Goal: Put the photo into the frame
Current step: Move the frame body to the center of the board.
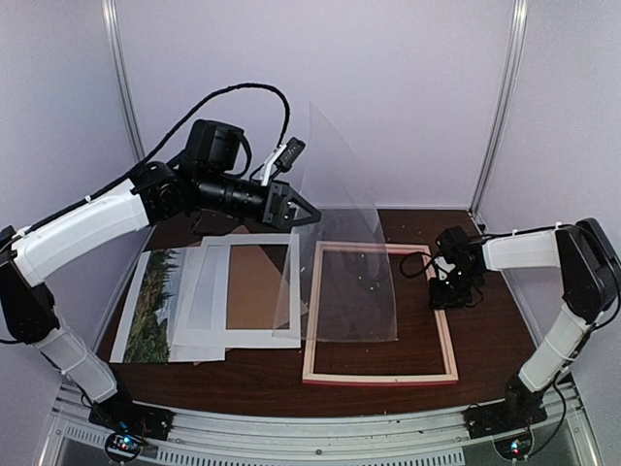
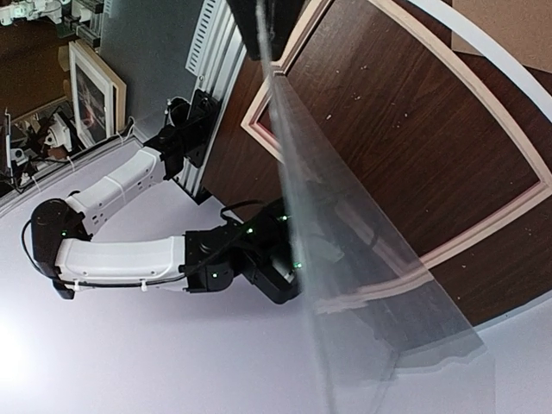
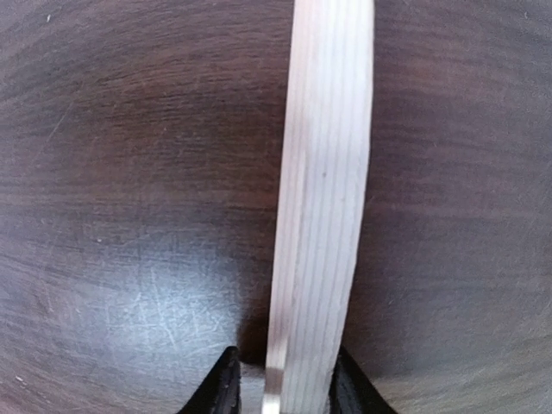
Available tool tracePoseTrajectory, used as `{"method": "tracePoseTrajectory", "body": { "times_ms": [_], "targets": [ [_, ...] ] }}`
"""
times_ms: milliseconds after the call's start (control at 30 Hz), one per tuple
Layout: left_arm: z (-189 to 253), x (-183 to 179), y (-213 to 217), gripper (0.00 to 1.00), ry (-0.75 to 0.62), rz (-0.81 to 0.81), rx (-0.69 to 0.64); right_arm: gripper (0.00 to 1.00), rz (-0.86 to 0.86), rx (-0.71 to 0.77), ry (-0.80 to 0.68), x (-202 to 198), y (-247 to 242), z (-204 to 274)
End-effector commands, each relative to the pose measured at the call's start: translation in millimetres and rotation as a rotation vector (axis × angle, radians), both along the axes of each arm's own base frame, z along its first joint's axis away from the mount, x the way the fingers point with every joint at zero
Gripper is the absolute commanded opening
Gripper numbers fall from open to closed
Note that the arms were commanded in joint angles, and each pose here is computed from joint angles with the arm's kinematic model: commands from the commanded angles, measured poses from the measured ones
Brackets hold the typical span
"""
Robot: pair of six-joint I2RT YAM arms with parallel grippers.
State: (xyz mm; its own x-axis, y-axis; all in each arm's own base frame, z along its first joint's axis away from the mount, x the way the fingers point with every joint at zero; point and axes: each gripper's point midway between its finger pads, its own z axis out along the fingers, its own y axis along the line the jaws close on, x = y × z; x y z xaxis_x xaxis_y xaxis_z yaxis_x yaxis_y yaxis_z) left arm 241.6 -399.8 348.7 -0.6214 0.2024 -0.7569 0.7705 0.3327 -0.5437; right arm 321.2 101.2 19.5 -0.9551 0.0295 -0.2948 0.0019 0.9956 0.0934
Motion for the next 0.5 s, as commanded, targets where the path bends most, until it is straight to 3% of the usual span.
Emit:
{"method": "tracePoseTrajectory", "body": {
  "times_ms": [0,200,467],
  "targets": [
    [32.8,-2.0,-17.4,0.0,-0.042,-0.029,-0.111,0.44,-0.012,0.016,-0.028,2.6,-1.4,19.9],
    [33.6,-5.8,-40.7,0.0,0.0,-0.057,-0.155,0.58,-0.135,-0.001,-0.107,6.7,-47.6,54.5],
    [34.2,-28.2,-97.4,0.0,0.047,-0.19,-0.204,0.61,-0.343,0.009,-0.22,2.1,-115.6,94.7]
  ]
}}
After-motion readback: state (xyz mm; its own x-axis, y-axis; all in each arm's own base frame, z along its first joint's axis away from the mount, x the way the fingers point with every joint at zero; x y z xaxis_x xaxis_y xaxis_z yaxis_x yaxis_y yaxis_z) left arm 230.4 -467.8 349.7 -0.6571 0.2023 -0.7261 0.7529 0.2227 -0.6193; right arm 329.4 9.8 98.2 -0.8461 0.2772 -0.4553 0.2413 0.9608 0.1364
